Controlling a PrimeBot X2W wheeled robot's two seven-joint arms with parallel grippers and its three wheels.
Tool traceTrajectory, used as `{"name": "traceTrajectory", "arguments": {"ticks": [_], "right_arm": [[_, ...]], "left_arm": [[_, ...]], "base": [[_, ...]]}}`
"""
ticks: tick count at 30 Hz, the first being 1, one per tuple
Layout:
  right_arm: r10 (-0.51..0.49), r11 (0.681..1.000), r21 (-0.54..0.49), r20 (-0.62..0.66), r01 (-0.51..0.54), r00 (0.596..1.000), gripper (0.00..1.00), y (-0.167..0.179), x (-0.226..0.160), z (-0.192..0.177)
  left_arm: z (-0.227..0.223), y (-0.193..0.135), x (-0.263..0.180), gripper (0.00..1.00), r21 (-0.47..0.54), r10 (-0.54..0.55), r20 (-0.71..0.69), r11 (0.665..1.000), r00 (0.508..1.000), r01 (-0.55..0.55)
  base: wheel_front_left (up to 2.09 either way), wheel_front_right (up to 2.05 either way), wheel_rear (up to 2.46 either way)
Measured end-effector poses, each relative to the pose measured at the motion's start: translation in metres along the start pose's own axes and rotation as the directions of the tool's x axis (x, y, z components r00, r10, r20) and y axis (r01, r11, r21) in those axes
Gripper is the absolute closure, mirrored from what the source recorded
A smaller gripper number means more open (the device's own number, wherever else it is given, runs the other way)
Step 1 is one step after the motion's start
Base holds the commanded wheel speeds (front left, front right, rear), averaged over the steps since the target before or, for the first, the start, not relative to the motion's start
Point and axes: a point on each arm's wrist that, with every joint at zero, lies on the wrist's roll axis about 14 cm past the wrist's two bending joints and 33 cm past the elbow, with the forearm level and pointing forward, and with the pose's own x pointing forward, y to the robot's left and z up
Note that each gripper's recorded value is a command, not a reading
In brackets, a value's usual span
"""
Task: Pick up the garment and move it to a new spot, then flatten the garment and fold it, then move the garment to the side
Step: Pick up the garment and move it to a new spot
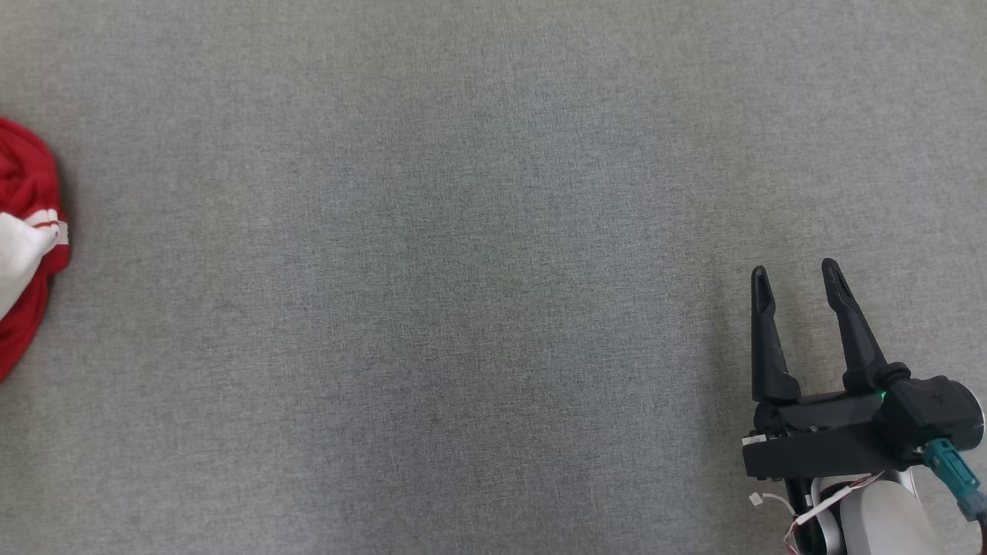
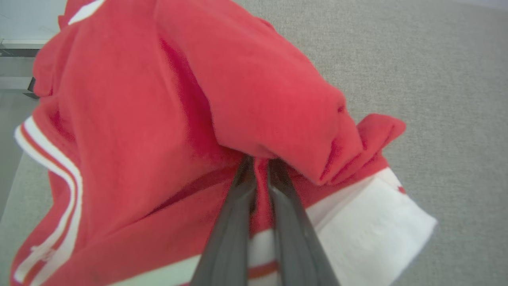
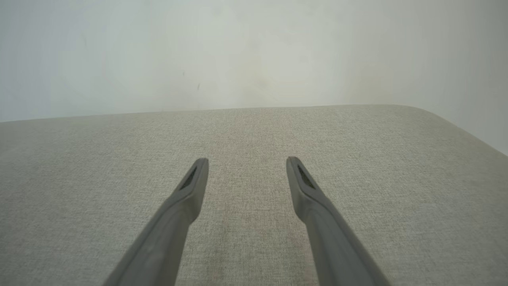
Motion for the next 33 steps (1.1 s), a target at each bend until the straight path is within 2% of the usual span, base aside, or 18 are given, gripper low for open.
{"name": "traceTrajectory", "arguments": {"ticks": [4,8,13,17,23,26,33], "right_arm": [[-0.002,1.000,0.009,0.012,0.002,1.000,0.00,0.000,-0.001,0.005],[0.014,0.999,0.030,0.026,-0.015,1.000,0.00,0.007,-0.002,0.011],[0.027,0.998,0.052,0.046,-0.029,0.999,0.00,0.014,-0.005,0.020],[0.026,0.998,0.064,0.062,-0.030,0.998,0.00,0.015,-0.012,0.028],[0.001,0.996,0.088,0.092,-0.009,0.996,0.00,0.009,-0.024,0.041],[-0.022,0.995,0.096,0.097,0.013,0.995,0.00,0.002,-0.032,0.044],[-0.105,0.989,0.113,0.099,0.093,0.990,0.00,-0.023,-0.057,0.048]], "left_arm": [[0.027,0.006,-0.009,1.00,0.029,0.016,0.121,0.999,0.992,-0.019],[0.072,0.014,-0.029,1.00,0.067,0.038,0.296,0.996,0.954,-0.061],[0.135,0.010,-0.069,1.00,0.125,0.014,0.506,0.988,0.862,-0.089],[0.190,-0.012,-0.110,1.00,0.184,-0.055,0.660,0.979,0.749,-0.090],[0.246,-0.072,-0.164,1.00,0.275,-0.202,0.776,0.961,0.598,-0.033],[0.262,-0.111,-0.180,1.00,0.328,-0.286,0.790,0.944,0.542,0.019],[0.280,-0.215,-0.203,1.00,0.461,-0.485,0.768,0.872,0.417,0.165]], "base": [[0.00,0.00,0.00],[0.00,0.00,0.00],[0.00,0.00,0.00],[0.00,0.00,0.00],[0.00,0.00,0.00],[0.00,0.00,0.00],[0.00,0.00,0.00]]}}
